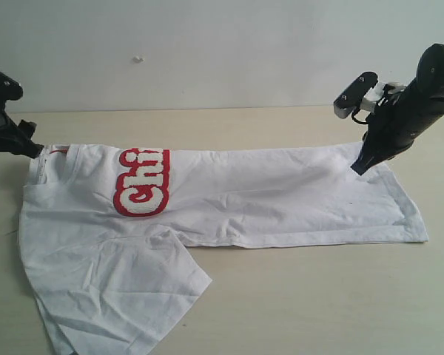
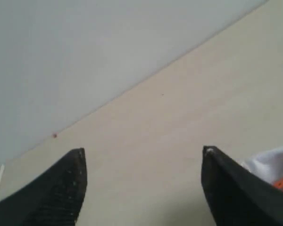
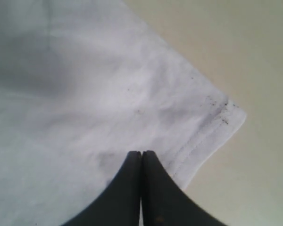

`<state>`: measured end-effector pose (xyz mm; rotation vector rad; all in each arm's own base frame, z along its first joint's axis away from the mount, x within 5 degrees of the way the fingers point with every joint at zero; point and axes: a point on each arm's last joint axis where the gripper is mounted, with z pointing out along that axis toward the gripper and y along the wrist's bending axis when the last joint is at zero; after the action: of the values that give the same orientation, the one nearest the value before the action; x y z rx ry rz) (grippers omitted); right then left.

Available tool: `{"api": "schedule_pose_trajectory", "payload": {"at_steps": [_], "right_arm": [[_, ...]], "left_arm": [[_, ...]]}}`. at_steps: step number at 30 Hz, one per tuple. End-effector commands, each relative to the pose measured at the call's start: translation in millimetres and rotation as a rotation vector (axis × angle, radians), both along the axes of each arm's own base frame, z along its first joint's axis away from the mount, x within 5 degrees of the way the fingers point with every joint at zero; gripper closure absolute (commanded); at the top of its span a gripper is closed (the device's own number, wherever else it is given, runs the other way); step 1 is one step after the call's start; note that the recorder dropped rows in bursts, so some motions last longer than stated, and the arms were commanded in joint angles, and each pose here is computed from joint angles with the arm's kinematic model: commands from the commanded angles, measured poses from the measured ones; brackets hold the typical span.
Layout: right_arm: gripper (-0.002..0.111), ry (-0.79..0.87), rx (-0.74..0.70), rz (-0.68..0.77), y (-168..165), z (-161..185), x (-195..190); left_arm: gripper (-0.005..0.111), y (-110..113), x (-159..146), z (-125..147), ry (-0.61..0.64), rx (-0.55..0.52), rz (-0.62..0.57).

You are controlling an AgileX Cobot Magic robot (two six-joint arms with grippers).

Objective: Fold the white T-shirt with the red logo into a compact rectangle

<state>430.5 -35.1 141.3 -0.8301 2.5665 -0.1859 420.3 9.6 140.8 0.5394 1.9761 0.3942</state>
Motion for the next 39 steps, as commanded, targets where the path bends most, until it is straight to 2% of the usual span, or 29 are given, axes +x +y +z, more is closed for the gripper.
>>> {"api": "schedule_pose_trajectory", "payload": {"at_steps": [1, 2, 5, 6, 12, 17, 21, 25, 29, 35, 39], "right_arm": [[0.108, 0.003, 0.007, -0.005, -1, 0, 0], [0.108, 0.004, 0.014, -0.009, 0, 0, 0], [0.108, 0.016, 0.063, -0.031, 3, 0, -1], [0.108, 0.027, 0.082, -0.026, 5, 0, -2], [0.108, 0.103, 0.239, 0.067, 21, 0, -9], [0.108, 0.149, 0.261, 0.093, 24, -1, -14], [0.108, 0.152, 0.262, 0.094, 24, -1, -14], [0.108, 0.166, 0.265, 0.094, 24, -2, -15], [0.108, 0.182, 0.247, 0.101, 23, -6, -16], [0.108, 0.257, 0.158, 0.041, 13, -28, -18], [0.108, 0.325, 0.13, 0.044, 11, -43, -21]], "left_arm": [[0.052, -6, -12, 13, 0.139, -0.136, 0.082], [0.06, -8, -15, 13, 0.182, -0.142, 0.074], [0.099, -17, -24, 13, 0.298, -0.155, 0.043], [0.106, -18, -26, 12, 0.326, -0.167, 0.044], [0.107, -46, -41, 6, 0.523, -0.309, 0.042], [0.107, -81, -55, -1, 0.663, -0.295, -0.081], [0.107, -96, -61, -15, 0.732, -0.273, -0.123], [0.107, -96, -61, -41, 0.799, -0.27, -0.104], [0.107, -94, -59, -57, 0.801, -0.262, -0.084], [0.107, -82, -52, -59, 0.75, -0.29, -0.02], [0.107, -75, -58, -61, 0.83, -0.246, -0.052]]}}
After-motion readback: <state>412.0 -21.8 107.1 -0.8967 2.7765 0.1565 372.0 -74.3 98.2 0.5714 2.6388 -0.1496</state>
